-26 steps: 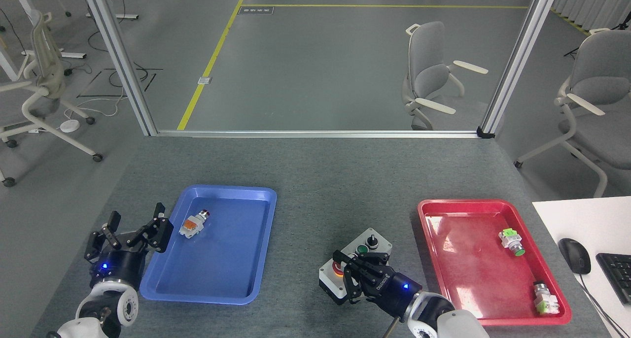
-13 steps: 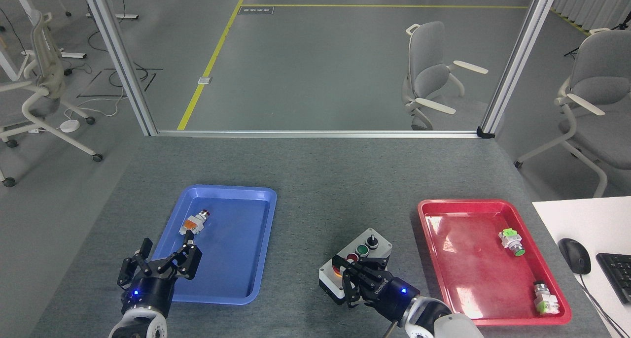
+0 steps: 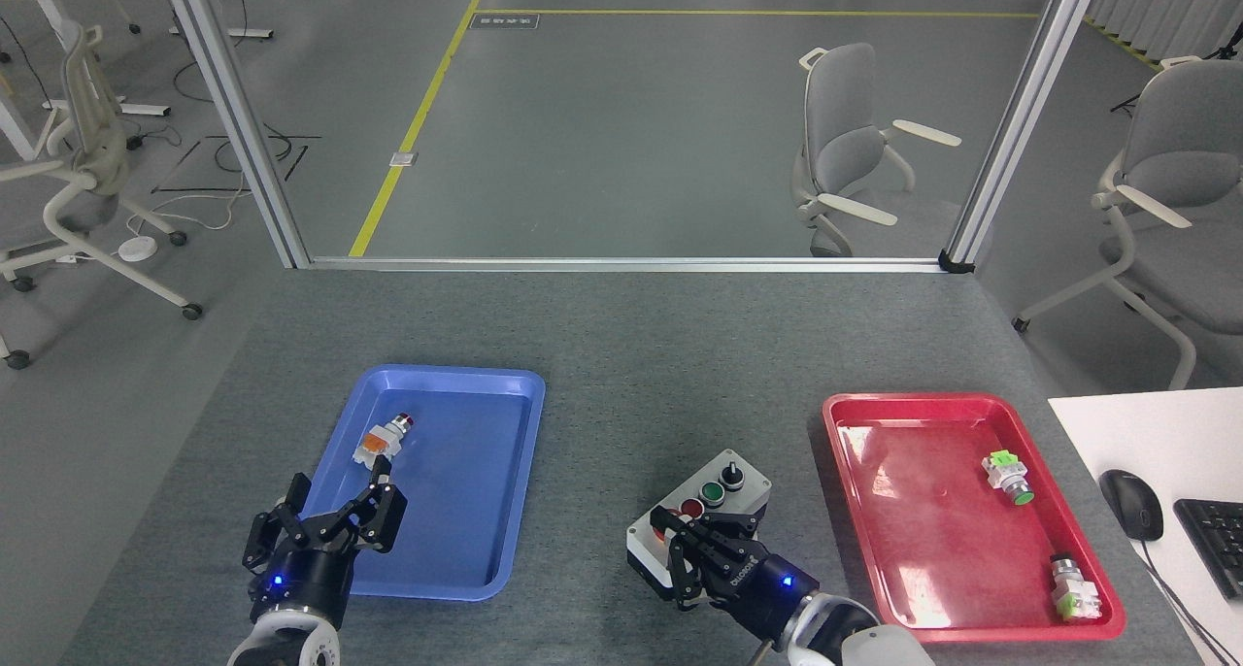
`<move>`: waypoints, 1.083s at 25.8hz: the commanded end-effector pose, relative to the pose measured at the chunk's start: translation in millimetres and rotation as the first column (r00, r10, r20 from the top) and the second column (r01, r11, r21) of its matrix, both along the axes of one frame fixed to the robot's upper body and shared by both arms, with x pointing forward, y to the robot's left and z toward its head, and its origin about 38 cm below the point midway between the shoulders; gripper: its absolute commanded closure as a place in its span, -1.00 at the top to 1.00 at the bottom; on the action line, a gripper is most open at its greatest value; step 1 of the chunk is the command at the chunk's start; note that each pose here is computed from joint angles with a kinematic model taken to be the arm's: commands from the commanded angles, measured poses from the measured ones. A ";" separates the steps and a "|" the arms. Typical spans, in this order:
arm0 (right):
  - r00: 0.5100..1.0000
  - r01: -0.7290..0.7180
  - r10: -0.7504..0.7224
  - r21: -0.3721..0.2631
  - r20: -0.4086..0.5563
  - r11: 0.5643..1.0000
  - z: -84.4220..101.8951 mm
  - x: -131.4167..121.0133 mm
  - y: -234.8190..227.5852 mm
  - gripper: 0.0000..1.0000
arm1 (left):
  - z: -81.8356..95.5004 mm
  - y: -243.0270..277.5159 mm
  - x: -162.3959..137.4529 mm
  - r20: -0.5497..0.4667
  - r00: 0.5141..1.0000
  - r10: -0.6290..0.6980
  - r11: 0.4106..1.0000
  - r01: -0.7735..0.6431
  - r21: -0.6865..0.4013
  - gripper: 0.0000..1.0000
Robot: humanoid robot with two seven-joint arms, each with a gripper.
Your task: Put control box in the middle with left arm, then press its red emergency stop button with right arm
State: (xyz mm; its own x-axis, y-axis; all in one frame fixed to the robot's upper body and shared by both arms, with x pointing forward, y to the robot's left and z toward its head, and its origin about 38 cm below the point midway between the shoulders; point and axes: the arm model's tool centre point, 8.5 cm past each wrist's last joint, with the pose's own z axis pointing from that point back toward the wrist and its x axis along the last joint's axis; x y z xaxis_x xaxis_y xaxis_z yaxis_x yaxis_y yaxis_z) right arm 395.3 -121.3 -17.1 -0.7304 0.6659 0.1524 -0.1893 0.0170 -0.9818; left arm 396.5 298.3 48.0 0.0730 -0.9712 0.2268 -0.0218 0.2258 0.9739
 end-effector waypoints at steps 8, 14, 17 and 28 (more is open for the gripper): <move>0.978 0.197 -0.201 0.072 0.062 0.978 17.8 20.9 -14.3 -1.00 | 0.4 -0.6 0.2 0.001 1.000 0.000 1.000 0.000 -0.002 0.98; 0.909 0.294 -0.350 0.251 0.224 0.922 66.3 42.2 -48.2 -0.24 | 0.4 -0.6 0.2 0.001 1.000 0.000 1.000 0.000 -0.002 0.98; 0.857 0.402 -0.457 0.244 0.238 0.882 70.3 50.1 -73.8 0.73 | 0.4 -0.6 0.2 0.001 1.000 0.000 1.000 0.000 -0.002 0.98; 0.646 0.679 -0.710 0.216 0.279 0.702 82.6 58.7 -160.1 0.96 | 0.1 -0.6 0.2 0.002 1.000 -0.001 1.000 0.001 -0.003 0.98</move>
